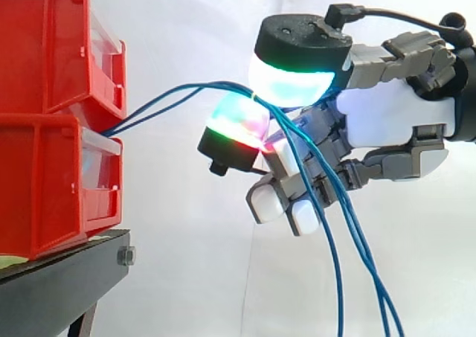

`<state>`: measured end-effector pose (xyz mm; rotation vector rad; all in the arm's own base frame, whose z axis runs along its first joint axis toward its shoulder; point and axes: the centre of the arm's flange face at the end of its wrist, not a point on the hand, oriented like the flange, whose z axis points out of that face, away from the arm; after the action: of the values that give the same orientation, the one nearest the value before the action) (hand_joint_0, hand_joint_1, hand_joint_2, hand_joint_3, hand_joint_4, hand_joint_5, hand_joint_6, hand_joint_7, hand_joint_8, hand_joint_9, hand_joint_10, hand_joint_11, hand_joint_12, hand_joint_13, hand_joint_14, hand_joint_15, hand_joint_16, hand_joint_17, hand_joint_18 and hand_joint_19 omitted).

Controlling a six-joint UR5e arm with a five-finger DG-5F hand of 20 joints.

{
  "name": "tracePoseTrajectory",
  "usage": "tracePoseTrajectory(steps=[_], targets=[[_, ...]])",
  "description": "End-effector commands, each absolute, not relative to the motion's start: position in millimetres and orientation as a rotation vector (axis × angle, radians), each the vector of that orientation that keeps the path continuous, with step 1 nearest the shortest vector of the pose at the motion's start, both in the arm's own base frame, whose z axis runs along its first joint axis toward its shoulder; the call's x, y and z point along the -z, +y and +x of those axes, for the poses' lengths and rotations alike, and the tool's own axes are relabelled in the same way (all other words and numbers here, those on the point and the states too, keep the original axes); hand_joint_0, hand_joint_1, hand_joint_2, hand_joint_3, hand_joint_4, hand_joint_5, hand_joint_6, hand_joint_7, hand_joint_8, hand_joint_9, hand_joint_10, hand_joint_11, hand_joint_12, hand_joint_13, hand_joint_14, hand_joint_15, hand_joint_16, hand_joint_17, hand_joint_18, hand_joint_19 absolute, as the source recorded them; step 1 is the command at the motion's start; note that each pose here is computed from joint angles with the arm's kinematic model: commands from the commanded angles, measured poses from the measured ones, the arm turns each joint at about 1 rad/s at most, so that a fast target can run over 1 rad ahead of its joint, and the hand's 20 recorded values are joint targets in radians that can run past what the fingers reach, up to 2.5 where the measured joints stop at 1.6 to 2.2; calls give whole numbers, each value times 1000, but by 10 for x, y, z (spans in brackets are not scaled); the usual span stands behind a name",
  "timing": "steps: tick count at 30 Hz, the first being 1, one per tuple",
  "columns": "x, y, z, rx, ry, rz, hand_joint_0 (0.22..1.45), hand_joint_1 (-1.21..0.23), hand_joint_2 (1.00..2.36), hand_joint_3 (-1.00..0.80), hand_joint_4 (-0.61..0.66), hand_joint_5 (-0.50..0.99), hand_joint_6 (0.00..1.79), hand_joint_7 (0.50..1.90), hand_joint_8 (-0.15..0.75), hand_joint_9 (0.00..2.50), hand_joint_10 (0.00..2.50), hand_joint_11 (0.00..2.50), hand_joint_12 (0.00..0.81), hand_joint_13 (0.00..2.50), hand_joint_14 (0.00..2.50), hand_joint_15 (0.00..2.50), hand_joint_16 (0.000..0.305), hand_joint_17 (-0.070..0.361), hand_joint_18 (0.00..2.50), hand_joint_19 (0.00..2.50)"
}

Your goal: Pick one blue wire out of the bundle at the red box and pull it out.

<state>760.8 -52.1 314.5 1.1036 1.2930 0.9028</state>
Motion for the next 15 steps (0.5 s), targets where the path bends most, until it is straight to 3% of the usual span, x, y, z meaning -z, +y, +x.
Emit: tracePoseTrajectory(steps=[1,7,11,15], targets=[[-3185,-514,7600,-915,1290,1103,638,-841,1015,-207,146,-138,904,1158,354,1017,9,528,404,950,13,395,47,106,923,491],[-3180,-516,7578,-924,1295,1128,614,-829,1013,-225,162,-131,889,1137,344,1016,8,474,416,953,11,391,49,111,925,505],[-3177,-446,7580,-976,1274,1172,647,-814,1015,-227,158,-140,889,1206,370,1012,14,632,409,946,12,425,47,106,903,506],[-3177,-422,7581,-1024,1248,1214,703,-836,1015,-246,95,-157,922,1144,384,1006,13,722,410,939,12,427,46,104,906,492]])
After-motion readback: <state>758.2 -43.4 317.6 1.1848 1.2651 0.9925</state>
